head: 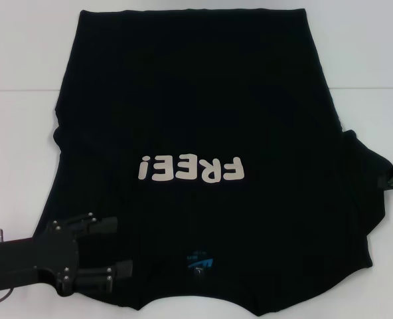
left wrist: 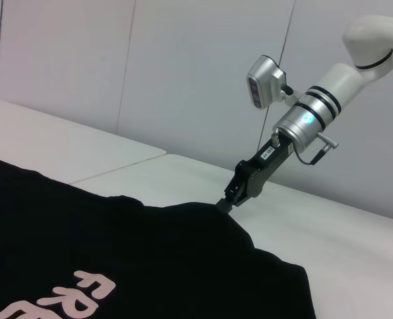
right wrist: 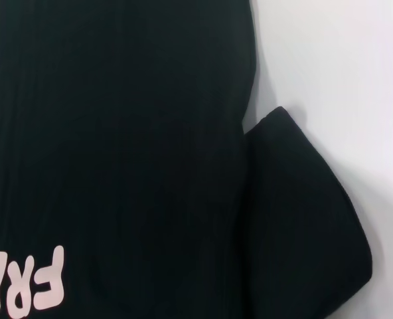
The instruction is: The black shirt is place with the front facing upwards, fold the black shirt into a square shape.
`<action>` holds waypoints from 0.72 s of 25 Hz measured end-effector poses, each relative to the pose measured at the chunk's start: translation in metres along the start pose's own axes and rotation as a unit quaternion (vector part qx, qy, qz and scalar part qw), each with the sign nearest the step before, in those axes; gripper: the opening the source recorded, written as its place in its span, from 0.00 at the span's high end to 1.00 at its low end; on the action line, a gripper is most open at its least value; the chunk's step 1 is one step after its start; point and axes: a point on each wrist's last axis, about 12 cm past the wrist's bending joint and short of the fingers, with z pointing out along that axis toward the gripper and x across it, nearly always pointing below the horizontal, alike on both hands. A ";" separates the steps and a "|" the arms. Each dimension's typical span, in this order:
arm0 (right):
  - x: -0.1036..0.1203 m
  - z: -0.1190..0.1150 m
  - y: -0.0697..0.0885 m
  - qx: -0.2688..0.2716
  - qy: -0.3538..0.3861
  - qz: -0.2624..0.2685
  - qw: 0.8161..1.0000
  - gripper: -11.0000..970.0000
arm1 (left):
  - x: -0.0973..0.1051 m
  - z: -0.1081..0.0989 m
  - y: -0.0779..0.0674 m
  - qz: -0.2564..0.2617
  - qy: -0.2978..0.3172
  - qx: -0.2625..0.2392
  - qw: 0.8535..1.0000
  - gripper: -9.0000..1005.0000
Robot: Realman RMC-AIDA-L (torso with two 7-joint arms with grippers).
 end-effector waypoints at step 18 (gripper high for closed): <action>-0.007 -0.032 -0.004 -0.084 -0.063 -0.016 0.994 0.99 | 0.001 0.000 0.000 -0.006 -0.001 0.000 1.000 0.13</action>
